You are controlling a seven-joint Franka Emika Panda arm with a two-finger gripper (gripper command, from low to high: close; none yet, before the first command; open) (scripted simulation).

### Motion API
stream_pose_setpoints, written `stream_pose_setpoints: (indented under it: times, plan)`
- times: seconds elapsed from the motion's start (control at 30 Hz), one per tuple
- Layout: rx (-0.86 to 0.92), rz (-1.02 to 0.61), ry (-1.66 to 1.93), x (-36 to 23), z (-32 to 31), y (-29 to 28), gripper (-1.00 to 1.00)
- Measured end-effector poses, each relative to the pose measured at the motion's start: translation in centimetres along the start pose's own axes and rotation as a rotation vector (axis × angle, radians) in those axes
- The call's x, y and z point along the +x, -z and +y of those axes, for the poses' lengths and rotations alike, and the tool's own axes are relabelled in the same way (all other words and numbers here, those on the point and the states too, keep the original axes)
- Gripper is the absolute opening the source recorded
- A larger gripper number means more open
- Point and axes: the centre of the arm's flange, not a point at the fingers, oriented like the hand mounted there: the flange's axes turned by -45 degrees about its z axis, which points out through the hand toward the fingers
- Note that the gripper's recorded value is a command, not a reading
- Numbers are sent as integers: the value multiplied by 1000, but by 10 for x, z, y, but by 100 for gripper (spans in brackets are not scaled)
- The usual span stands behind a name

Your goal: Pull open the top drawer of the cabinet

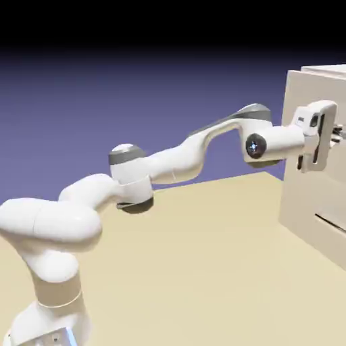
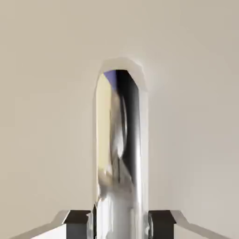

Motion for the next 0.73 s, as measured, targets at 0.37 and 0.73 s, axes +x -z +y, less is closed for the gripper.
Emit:
stream_pose_setpoints:
  times: [0.37, 0.73]
  plan:
    - [1, 0, 0, 0, 0, 96, -100]
    - [-2, 0, 1, 0, 0, 184, 100]
